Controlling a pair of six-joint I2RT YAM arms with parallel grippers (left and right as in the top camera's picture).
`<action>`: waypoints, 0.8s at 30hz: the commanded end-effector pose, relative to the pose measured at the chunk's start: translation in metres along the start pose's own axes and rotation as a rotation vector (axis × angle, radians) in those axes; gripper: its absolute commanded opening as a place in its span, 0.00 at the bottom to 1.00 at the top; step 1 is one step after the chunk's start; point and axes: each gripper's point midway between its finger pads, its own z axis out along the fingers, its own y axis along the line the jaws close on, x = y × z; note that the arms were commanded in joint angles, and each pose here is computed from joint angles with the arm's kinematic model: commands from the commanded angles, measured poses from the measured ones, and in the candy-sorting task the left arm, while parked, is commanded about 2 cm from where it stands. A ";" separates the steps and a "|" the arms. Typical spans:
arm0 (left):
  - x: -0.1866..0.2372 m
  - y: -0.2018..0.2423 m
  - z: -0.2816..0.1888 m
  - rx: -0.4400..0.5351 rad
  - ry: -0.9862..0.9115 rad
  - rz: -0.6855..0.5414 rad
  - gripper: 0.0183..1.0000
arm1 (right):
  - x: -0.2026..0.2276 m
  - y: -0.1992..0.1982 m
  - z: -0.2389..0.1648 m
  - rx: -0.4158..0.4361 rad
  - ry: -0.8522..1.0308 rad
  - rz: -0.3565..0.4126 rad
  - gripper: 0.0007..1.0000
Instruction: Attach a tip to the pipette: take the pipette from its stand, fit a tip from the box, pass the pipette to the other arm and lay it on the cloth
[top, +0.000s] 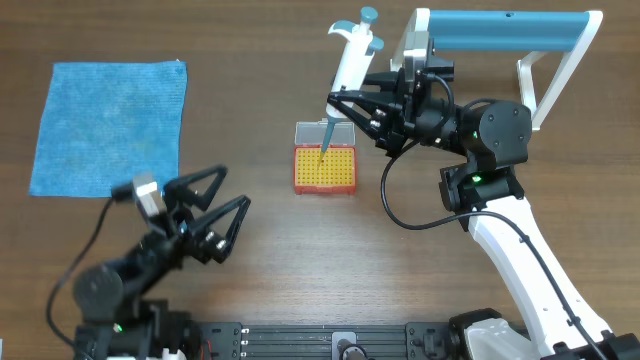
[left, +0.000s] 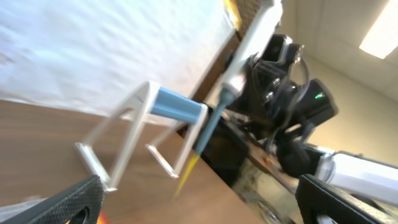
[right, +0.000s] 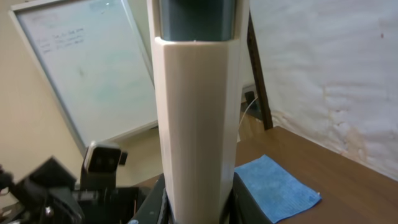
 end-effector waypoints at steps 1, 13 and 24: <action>-0.034 -0.038 0.039 0.179 0.239 -0.043 1.00 | 0.000 0.016 0.000 -0.083 0.048 -0.018 0.08; -0.064 -0.062 0.103 0.494 0.440 0.117 1.00 | 0.039 0.040 0.008 -0.211 0.214 0.235 0.08; -0.054 -0.099 0.110 0.637 0.434 0.221 1.00 | 0.060 0.057 0.027 -0.306 0.266 0.265 0.08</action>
